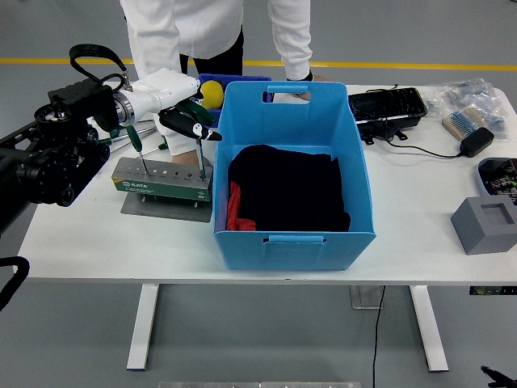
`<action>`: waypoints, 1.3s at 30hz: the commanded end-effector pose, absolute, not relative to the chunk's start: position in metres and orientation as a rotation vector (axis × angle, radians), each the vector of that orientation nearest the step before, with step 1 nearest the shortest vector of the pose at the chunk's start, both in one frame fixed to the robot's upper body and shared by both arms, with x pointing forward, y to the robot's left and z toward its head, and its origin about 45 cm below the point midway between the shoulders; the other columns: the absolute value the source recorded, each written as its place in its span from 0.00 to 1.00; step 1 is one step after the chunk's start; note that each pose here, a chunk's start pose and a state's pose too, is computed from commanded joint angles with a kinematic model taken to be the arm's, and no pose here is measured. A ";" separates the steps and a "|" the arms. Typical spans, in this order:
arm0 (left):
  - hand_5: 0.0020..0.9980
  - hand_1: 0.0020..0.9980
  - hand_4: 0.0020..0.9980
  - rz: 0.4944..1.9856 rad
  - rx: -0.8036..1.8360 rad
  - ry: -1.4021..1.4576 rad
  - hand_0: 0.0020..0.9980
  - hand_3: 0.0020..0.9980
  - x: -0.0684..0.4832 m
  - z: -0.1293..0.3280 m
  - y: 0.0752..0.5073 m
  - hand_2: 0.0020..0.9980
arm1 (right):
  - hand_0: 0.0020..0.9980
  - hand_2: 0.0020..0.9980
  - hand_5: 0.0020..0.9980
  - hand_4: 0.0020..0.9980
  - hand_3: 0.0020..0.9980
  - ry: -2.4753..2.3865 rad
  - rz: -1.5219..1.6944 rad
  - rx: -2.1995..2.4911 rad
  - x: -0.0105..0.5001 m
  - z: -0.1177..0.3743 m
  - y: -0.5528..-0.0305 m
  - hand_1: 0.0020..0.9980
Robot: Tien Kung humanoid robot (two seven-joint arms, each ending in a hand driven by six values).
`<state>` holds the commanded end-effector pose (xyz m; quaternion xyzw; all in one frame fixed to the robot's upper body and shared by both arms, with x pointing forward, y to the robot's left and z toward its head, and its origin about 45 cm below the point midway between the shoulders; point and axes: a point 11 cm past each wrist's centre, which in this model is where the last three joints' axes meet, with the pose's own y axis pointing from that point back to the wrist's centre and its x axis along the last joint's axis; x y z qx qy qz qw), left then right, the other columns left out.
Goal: Lift tool from toolbox,place it in box,lift tool from toolbox,place it in box
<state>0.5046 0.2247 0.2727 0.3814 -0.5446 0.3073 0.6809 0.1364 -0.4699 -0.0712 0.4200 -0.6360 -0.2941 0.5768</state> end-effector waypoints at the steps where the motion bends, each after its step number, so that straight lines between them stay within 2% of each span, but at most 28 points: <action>1: 0.79 0.00 1.00 0.693 0.852 -1.224 0.15 0.02 0.505 0.274 0.225 0.00 | 0.62 0.67 0.65 0.78 0.54 -1.489 -0.688 0.983 0.136 -0.071 -0.470 0.60; 2: 0.76 0.00 1.00 0.696 0.847 -1.226 0.14 0.01 0.505 0.276 0.225 0.00 | 0.62 0.67 0.65 0.78 0.54 -1.488 -0.688 0.983 0.136 -0.071 -0.470 0.60; 13: 0.78 0.00 1.00 0.734 0.777 -1.269 0.14 0.01 0.509 0.307 0.222 0.00 | 0.62 0.67 0.65 0.78 0.54 -1.489 -0.689 0.981 0.136 -0.071 -0.470 0.60; 14: 0.61 0.00 0.86 0.737 0.772 -1.275 0.14 0.01 0.509 0.310 0.222 0.00 | 0.62 0.67 0.65 0.78 0.54 -1.488 -0.688 0.981 0.136 -0.071 -0.471 0.60; 19: 0.61 0.00 0.86 0.748 0.752 -1.285 0.14 0.01 0.510 0.321 0.222 0.00 | 0.62 0.67 0.65 0.78 0.54 -1.487 -0.689 0.980 0.136 -0.071 -0.471 0.60; 20: 0.55 0.00 0.81 0.750 0.747 -1.285 0.15 0.02 0.510 0.323 0.221 0.00 | 0.62 0.67 0.65 0.78 0.54 -1.487 -0.689 0.980 0.136 -0.071 -0.471 0.60; 39: 0.51 0.00 0.73 0.739 0.616 -1.299 0.15 0.03 0.497 0.362 0.202 0.01 | 0.62 0.67 0.65 0.78 0.54 -1.483 -0.692 0.977 0.133 -0.072 -0.470 0.60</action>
